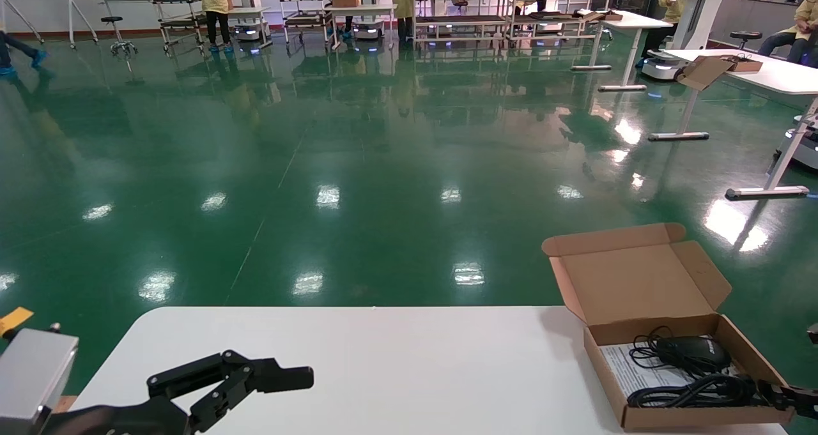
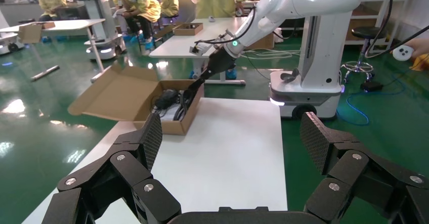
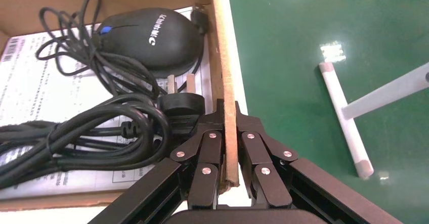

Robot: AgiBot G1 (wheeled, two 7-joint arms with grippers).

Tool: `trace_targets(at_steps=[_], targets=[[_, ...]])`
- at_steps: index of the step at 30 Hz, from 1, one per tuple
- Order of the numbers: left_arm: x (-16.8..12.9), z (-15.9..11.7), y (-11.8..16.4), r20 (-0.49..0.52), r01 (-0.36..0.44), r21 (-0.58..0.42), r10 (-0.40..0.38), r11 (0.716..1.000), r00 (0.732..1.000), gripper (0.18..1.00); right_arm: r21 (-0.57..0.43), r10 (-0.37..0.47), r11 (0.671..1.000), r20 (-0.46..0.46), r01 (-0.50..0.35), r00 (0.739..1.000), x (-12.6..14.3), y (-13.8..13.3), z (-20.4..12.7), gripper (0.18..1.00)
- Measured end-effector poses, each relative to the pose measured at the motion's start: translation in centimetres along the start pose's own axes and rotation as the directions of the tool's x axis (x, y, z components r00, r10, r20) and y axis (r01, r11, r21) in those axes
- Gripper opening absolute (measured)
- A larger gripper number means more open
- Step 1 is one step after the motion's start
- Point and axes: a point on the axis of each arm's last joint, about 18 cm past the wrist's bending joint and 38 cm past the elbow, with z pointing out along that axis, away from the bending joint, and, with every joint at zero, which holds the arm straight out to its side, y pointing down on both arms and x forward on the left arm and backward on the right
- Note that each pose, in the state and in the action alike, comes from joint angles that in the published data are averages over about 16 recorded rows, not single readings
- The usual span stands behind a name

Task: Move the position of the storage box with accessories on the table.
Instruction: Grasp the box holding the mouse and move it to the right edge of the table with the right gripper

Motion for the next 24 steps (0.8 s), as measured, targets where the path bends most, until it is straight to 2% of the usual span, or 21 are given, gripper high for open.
trace_targets(at_steps=[9,15,24], targets=[[0.0,0.0,0.0,0.000,0.000,0.000,0.000,1.000,1.000,1.000,0.025,-0.024,0.999,-0.004,0.024,1.000,-0.6,-0.3,0.5,0.251],[0.0,0.0,0.0,0.000,0.000,0.000,0.000,1.000,1.000,1.000,0.036,-0.029,0.999,-0.006,0.029,1.000,-0.6,-0.5,0.6,0.327],[0.0,0.0,0.0,0.000,0.000,0.000,0.000,1.000,1.000,1.000,0.065,-0.009,0.998,-0.001,0.009,1.000,-0.4,-1.5,0.2,0.508]])
